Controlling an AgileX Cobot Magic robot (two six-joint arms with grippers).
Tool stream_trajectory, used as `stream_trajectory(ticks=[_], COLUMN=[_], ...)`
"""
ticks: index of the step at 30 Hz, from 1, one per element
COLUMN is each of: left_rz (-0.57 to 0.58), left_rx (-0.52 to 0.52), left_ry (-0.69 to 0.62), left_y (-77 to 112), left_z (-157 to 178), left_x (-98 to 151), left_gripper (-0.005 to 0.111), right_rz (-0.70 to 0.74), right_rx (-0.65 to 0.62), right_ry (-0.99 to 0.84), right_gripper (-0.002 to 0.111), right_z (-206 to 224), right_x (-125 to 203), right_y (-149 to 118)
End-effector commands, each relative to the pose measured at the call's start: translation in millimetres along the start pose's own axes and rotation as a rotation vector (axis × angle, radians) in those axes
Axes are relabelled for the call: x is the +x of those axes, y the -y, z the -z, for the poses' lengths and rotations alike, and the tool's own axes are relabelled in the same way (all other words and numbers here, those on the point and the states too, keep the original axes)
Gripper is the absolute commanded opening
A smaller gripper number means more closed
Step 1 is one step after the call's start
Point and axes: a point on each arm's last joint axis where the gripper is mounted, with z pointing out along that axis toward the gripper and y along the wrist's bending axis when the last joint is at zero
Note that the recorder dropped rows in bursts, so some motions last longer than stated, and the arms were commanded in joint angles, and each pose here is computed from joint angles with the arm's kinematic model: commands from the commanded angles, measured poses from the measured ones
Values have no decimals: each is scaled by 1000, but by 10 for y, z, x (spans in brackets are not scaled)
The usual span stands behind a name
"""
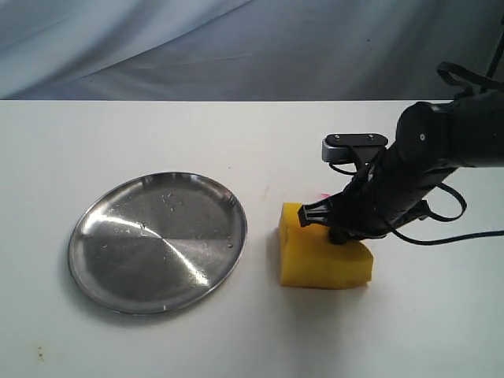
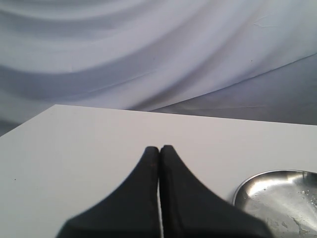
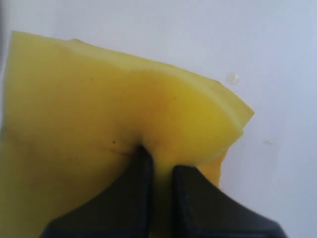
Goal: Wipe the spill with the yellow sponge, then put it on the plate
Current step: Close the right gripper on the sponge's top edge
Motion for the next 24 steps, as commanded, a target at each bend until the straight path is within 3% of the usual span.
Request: stream_trajectory(ticks=[1, 9, 15, 24], left_rz=[4, 2, 4, 4], left_rx=[6, 6, 6, 6], left_ry=[3, 3, 3, 3], left_y=[4, 4, 4, 4], left_z=[0, 0, 0, 0], left_x=[11, 11, 11, 11], left_gripper=[0, 0, 0, 0], right_rz=[18, 13, 50, 34], right_rx=[9, 0, -31, -44], right_ry=[-67, -54, -61, 50], right_gripper=[0, 0, 0, 0], right_z=[0, 26, 5, 0], right_x=[186, 324, 389, 286], right_y=[20, 0, -202, -209])
